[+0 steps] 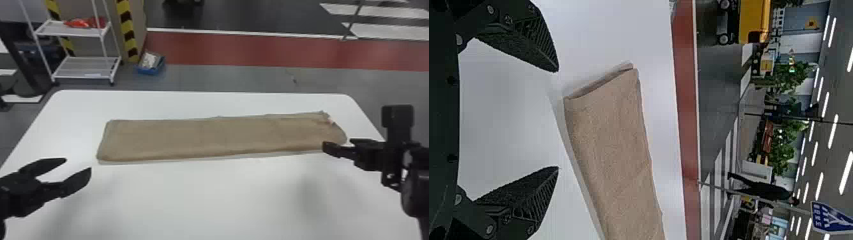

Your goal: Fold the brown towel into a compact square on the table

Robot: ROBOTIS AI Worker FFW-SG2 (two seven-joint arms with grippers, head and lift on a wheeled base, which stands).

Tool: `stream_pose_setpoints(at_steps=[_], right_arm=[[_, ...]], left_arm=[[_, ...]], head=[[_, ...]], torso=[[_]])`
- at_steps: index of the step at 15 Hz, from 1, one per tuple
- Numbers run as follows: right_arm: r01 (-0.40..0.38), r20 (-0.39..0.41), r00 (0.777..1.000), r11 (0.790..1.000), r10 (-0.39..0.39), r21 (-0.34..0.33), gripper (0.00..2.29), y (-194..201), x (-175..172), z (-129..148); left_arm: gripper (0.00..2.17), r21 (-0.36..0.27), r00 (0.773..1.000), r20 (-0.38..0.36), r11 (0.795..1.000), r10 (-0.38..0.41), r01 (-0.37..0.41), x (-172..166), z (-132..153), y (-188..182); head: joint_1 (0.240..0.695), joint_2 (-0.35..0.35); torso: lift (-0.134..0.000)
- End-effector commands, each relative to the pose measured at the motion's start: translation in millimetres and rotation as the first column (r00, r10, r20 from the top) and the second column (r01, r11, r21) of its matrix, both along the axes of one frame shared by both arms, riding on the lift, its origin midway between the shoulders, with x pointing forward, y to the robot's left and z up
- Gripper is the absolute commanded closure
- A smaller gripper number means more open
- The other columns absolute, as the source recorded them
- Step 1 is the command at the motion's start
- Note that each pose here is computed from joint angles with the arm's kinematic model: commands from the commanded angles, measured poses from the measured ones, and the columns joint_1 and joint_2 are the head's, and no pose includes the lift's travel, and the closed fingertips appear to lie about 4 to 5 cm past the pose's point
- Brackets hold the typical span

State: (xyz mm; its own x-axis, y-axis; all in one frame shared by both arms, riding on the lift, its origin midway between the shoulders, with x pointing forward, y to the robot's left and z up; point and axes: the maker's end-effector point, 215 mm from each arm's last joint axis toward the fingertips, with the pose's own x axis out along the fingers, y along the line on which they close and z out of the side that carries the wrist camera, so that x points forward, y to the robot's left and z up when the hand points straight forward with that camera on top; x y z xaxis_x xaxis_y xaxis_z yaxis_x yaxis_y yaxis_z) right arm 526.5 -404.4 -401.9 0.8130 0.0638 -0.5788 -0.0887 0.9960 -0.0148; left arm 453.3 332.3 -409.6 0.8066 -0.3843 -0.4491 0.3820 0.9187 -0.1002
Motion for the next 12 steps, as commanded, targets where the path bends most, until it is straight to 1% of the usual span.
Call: stream_pose_setpoints(at_steps=[1, 2, 3, 6, 7, 8, 9, 12], right_arm=[[-0.001, 0.001, 1.0, 1.0, 0.001, 0.0, 0.2, 0, 0, -1], [0.0, -0.001, 1.0, 1.0, 0.0, 0.001, 0.2, 0, 0, -1], [0.002, -0.005, 1.0, 1.0, -0.002, 0.0, 0.2, -1, 0, -4], [-0.001, 0.003, 1.0, 1.0, 0.001, -0.008, 0.2, -2, -1, -4], [0.002, 0.004, 1.0, 1.0, -0.002, -0.008, 0.2, -4, -1, -4], [0.004, 0.003, 1.0, 1.0, -0.004, -0.008, 0.2, -5, -2, -5], [0.007, 0.002, 1.0, 1.0, -0.007, -0.008, 0.2, -6, -3, -5], [0.024, -0.002, 1.0, 1.0, -0.024, -0.006, 0.2, -15, -8, -8]], left_arm=[[0.21, -0.033, 0.999, -0.031, 0.999, 0.014, -0.015, 10, -2, -10], [0.21, -0.046, 0.998, -0.057, 0.999, 0.02, -0.023, 13, -6, -16], [0.21, -0.046, 0.998, -0.062, 0.998, 0.029, -0.032, 21, -5, -23], [0.21, -0.036, 0.996, -0.057, 0.997, 0.073, -0.075, 53, -6, -34], [0.21, -0.033, 0.995, -0.057, 0.996, 0.076, -0.078, 65, -8, -39], [0.21, -0.042, 0.995, -0.061, 0.996, 0.073, -0.076, 75, -7, -42], [0.21, -0.056, 0.995, -0.074, 0.996, 0.071, -0.075, 83, -12, -45], [0.21, -0.052, 0.99, -0.117, 0.995, 0.079, -0.086, 98, -32, -46]], head=[[0.695, -0.081], [0.695, -0.083], [0.695, -0.086], [0.695, -0.103], [0.695, -0.106], [0.695, -0.108], [0.695, -0.112], [0.695, -0.128]], torso=[[-0.123], [-0.123], [-0.123], [-0.123], [-0.123], [-0.123], [-0.123], [-0.123]])
